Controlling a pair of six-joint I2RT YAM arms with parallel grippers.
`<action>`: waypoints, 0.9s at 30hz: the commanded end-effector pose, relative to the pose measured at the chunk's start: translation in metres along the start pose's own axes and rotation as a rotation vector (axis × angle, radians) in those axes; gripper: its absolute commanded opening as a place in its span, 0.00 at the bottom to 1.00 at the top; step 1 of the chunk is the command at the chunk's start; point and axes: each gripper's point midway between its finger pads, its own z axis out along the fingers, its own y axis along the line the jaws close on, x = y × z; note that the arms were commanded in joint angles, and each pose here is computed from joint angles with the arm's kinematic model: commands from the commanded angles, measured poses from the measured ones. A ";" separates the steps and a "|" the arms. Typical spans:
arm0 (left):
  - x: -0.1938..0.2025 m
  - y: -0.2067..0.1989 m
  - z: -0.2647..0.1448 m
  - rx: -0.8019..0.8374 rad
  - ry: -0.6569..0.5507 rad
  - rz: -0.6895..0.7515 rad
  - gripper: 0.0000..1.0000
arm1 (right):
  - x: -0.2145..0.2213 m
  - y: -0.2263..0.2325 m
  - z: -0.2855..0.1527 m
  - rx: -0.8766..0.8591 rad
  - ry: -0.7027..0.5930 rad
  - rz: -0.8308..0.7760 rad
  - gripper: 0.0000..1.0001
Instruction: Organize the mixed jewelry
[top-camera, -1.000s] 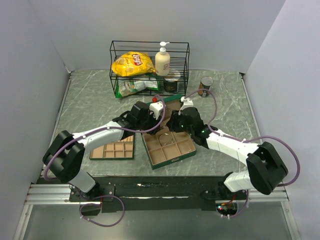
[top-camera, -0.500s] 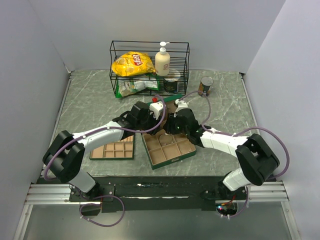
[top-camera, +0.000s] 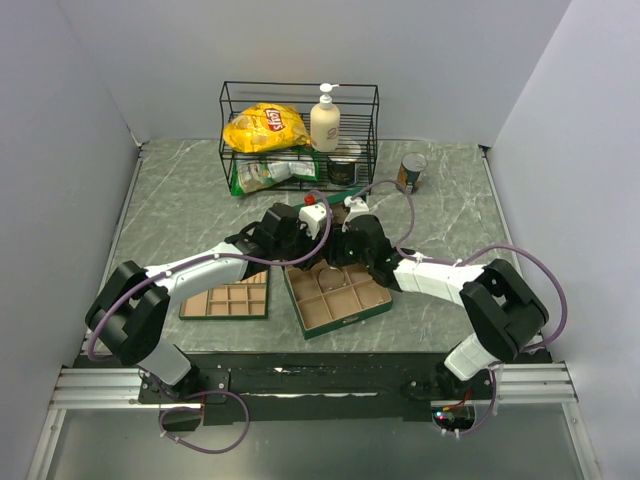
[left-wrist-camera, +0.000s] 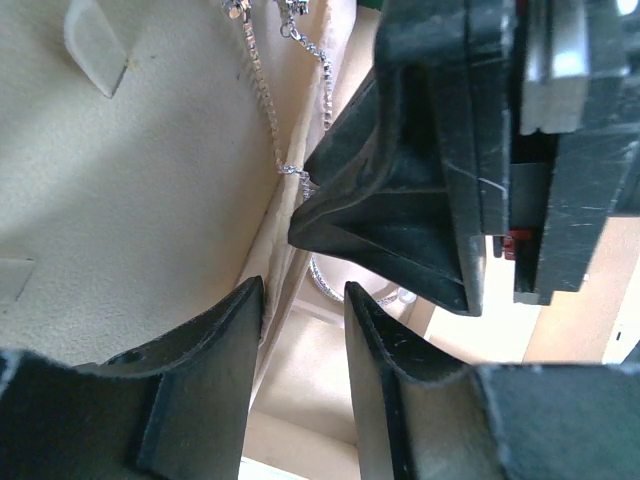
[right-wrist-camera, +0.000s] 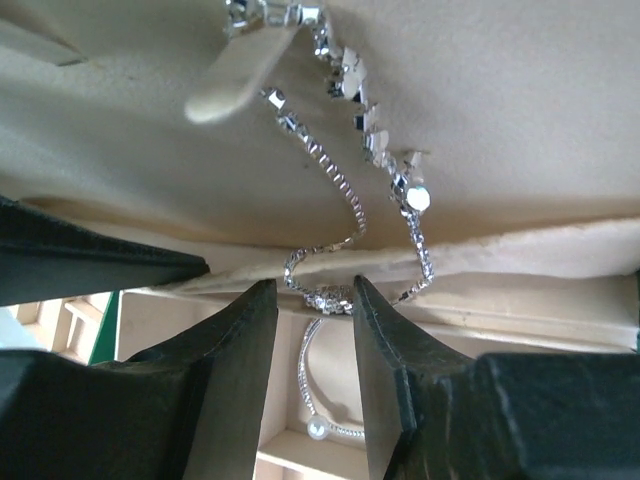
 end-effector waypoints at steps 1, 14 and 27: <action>-0.007 -0.011 -0.004 0.038 -0.020 -0.018 0.44 | -0.024 0.013 0.006 -0.034 -0.077 -0.013 0.43; -0.006 -0.014 -0.003 0.054 -0.024 -0.026 0.44 | -0.019 -0.001 0.014 0.029 -0.082 -0.011 0.28; -0.004 -0.012 -0.003 0.047 -0.018 -0.026 0.44 | -0.043 0.006 -0.011 0.021 -0.149 -0.023 0.04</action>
